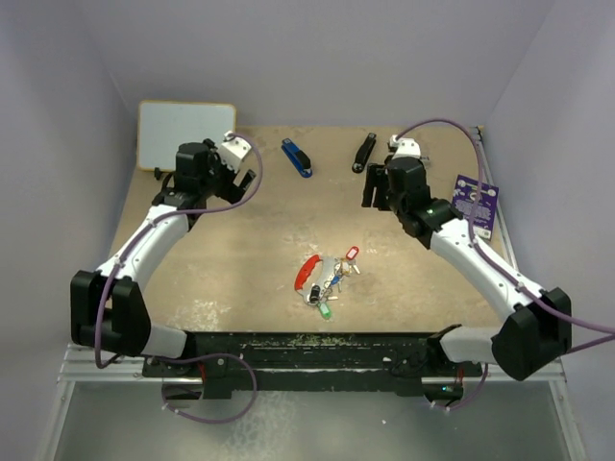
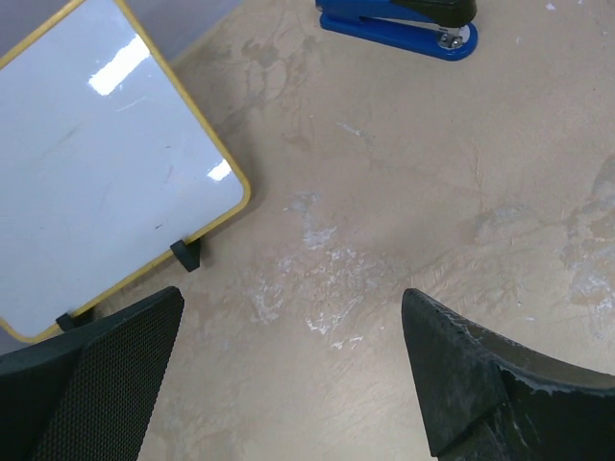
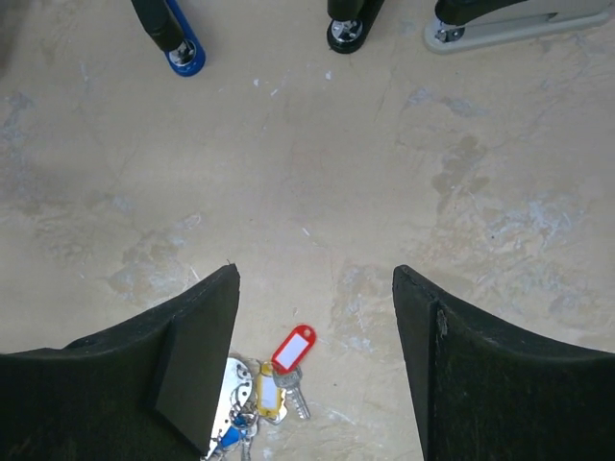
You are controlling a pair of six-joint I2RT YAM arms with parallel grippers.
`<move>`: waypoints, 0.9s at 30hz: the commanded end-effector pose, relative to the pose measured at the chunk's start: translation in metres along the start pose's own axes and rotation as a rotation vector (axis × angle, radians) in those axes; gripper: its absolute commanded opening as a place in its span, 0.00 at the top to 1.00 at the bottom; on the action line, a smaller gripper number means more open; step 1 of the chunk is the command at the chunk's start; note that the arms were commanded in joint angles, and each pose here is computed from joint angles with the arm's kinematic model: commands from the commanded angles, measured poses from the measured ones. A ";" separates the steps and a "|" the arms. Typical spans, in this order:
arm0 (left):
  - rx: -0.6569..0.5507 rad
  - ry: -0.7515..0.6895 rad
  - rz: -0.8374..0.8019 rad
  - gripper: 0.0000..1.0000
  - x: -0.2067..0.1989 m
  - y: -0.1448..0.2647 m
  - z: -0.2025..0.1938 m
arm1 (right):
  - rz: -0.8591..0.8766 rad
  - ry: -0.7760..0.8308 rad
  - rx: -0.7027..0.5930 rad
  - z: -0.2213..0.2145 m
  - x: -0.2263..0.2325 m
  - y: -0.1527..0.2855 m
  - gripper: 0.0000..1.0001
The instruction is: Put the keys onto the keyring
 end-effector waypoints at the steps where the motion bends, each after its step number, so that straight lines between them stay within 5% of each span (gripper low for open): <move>1: -0.052 0.028 0.090 0.02 0.012 0.024 0.026 | -0.050 -0.023 -0.124 0.026 -0.008 0.018 0.29; 17: -0.145 0.074 0.140 0.02 0.013 0.053 0.040 | -0.081 0.097 -0.144 0.029 -0.024 0.044 0.27; 23: -0.160 0.068 0.180 0.02 0.014 0.065 0.036 | -0.100 0.114 -0.154 0.033 -0.028 0.051 0.02; 27: -0.162 0.068 0.182 0.02 0.012 0.074 0.033 | -0.102 0.119 -0.133 0.031 -0.028 0.051 0.00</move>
Point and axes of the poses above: each gripper's point midway between its finger pads, its own y axis back along the fingers, its own x axis along the line the jaws close on, z = x × y, the point moved 6 cm from there along y, back along the fingers, and after that the axes turned 6 degrees about y, right-handed, at the moved point
